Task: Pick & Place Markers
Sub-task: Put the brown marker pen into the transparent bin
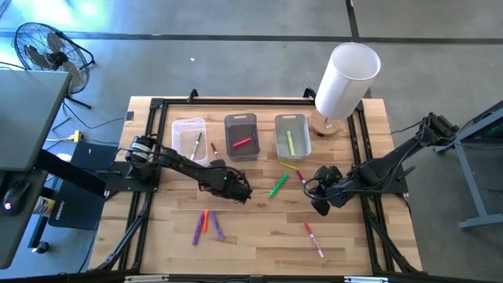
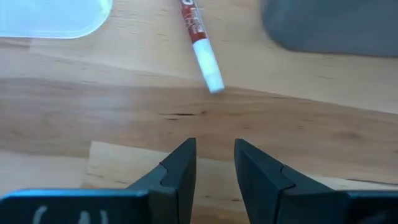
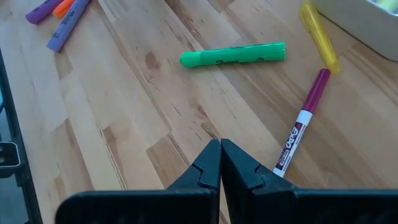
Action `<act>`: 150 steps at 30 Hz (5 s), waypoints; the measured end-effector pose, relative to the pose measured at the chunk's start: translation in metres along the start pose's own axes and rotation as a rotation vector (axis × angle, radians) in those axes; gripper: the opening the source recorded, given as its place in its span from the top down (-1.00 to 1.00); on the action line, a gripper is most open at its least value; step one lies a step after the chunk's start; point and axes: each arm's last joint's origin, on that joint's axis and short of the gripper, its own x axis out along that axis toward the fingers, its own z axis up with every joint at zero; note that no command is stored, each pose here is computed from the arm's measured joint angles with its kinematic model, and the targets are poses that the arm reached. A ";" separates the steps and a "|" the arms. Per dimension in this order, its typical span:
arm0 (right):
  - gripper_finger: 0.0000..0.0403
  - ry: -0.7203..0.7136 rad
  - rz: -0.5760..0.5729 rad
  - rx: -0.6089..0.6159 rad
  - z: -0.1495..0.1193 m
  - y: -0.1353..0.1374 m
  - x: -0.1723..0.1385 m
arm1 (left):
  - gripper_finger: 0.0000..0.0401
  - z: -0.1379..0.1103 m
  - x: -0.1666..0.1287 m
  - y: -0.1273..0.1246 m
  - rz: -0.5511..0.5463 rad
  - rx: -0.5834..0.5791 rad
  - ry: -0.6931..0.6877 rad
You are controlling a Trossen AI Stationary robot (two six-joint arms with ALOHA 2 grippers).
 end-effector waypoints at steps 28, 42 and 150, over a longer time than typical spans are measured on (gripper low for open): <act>1.00 0.009 0.004 -0.003 0.000 0.000 0.000 | 0.47 0.022 0.020 -0.005 0.087 -0.094 -0.031; 1.00 0.034 0.026 0.001 -0.001 0.001 0.000 | 0.47 0.023 0.025 0.001 0.098 -0.108 -0.069; 1.00 -0.138 0.087 -0.007 0.009 0.012 -0.001 | 0.90 0.001 -0.115 -0.052 -0.418 1.001 0.552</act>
